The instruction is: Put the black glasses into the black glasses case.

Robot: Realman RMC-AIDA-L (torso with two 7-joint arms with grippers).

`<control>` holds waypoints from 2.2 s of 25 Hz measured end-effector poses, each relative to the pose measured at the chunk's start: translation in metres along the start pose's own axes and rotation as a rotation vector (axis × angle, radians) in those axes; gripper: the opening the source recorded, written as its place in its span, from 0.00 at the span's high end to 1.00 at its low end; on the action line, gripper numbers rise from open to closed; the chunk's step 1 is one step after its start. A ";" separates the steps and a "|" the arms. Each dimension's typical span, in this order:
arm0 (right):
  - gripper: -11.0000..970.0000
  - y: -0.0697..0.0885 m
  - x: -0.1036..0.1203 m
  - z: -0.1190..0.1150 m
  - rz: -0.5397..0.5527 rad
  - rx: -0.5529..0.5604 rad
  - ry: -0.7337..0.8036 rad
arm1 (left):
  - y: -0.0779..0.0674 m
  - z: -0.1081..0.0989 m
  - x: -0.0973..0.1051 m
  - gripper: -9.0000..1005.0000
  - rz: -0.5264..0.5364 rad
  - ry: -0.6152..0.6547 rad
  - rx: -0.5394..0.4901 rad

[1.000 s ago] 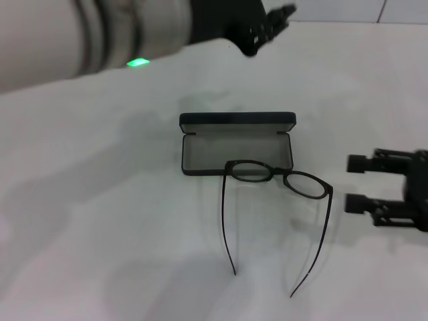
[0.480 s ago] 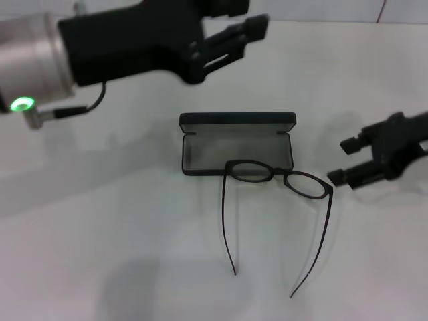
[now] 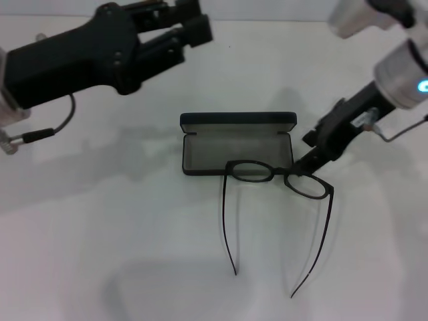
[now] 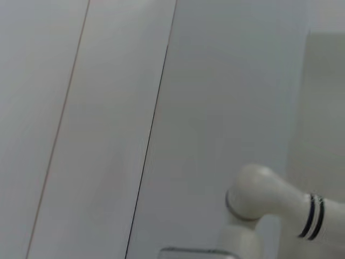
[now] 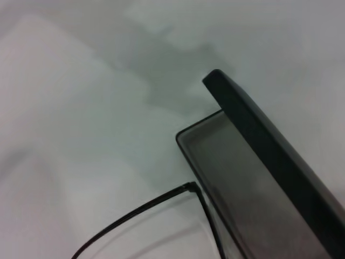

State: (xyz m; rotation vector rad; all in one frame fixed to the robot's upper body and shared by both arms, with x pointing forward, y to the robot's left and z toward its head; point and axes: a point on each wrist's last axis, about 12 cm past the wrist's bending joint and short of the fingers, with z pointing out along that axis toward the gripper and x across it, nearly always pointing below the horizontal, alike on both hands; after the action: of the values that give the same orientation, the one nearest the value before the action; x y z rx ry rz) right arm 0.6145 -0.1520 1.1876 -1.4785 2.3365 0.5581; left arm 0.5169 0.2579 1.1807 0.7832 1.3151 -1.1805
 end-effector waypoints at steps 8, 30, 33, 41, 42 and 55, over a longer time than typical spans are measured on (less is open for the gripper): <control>0.31 0.007 -0.020 0.021 -0.066 0.005 0.053 | 0.000 -0.013 0.013 0.66 -0.001 -0.050 0.018; 0.42 0.013 -0.026 0.057 -0.093 0.002 0.092 | -0.006 -0.032 0.051 0.67 -0.052 -0.040 -0.001; 0.47 0.012 -0.027 0.060 -0.093 0.010 0.098 | -0.007 -0.031 0.052 0.67 -0.046 -0.045 -0.002; 0.62 0.012 -0.023 0.064 -0.107 0.020 0.105 | -0.007 -0.030 0.053 0.67 -0.047 -0.047 -0.001; 0.64 0.012 -0.023 0.064 -0.107 0.022 0.105 | -0.007 -0.030 0.053 0.68 -0.048 -0.049 -0.002; 0.88 0.032 -0.012 0.044 -0.162 0.016 -0.019 | -0.009 -0.029 0.054 0.68 -0.052 -0.060 0.006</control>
State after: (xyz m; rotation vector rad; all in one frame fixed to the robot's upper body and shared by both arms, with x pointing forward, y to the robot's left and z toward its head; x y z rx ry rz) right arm 0.5928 -0.1088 1.1595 -1.6289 2.1768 0.5075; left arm 0.4922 0.2718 1.1255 0.7160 1.2905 -1.2404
